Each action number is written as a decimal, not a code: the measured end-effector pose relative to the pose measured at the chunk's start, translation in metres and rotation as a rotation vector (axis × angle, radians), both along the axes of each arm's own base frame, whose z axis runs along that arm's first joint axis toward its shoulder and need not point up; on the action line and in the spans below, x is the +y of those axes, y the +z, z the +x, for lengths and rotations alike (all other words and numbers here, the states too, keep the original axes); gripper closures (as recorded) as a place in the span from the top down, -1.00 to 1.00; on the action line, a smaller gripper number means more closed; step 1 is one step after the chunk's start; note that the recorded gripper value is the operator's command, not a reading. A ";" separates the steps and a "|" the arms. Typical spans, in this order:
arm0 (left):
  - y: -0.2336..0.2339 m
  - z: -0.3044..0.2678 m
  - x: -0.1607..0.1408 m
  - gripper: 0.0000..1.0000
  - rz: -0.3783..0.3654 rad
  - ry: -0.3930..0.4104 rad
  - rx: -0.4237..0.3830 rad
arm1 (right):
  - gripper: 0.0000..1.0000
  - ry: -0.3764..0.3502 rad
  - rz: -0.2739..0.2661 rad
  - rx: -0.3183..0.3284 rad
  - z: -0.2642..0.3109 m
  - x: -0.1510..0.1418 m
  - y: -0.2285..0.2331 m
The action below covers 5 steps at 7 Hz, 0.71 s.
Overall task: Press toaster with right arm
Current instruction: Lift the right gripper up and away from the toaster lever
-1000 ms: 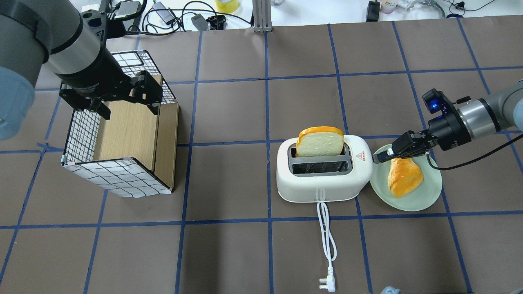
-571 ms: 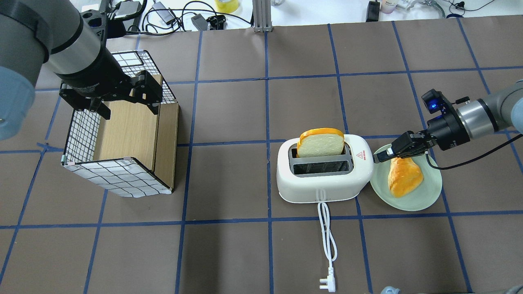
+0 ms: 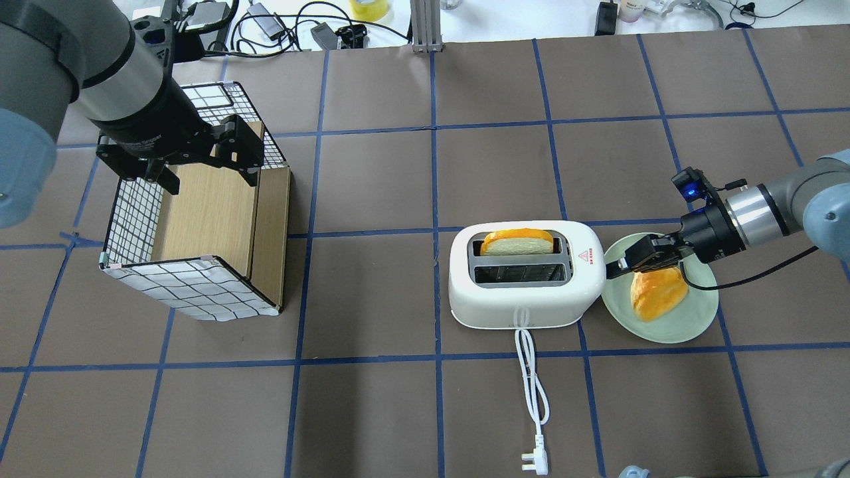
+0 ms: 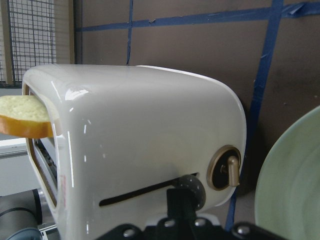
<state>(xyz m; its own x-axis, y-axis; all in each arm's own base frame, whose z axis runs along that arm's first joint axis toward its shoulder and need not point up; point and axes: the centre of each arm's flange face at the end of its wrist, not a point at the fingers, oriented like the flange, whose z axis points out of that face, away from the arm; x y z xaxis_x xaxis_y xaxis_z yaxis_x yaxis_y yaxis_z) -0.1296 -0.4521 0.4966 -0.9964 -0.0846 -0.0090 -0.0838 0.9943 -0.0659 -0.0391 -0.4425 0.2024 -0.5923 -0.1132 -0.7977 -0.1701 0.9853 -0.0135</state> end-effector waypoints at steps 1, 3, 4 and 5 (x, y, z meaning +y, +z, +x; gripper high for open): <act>0.000 0.000 0.000 1.00 0.000 0.000 0.000 | -1.00 -0.001 0.001 0.002 0.000 0.000 0.000; 0.000 0.000 0.000 1.00 0.000 0.000 0.000 | -1.00 -0.034 0.034 0.031 -0.002 -0.003 0.009; 0.000 0.000 0.000 1.00 0.000 0.000 0.000 | -1.00 -0.073 0.063 0.063 -0.004 -0.007 0.023; 0.000 0.000 0.000 1.00 0.000 0.000 0.000 | -1.00 -0.102 0.079 0.113 -0.006 -0.012 0.044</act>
<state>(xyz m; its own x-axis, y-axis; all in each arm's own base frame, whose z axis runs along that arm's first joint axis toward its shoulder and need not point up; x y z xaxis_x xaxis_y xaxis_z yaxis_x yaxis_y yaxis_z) -0.1296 -0.4521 0.4966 -0.9964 -0.0846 -0.0090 -0.0838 0.9943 -0.0658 -0.0453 -0.4544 0.2459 -0.6837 0.0123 -0.7297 -0.0653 0.9948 0.0779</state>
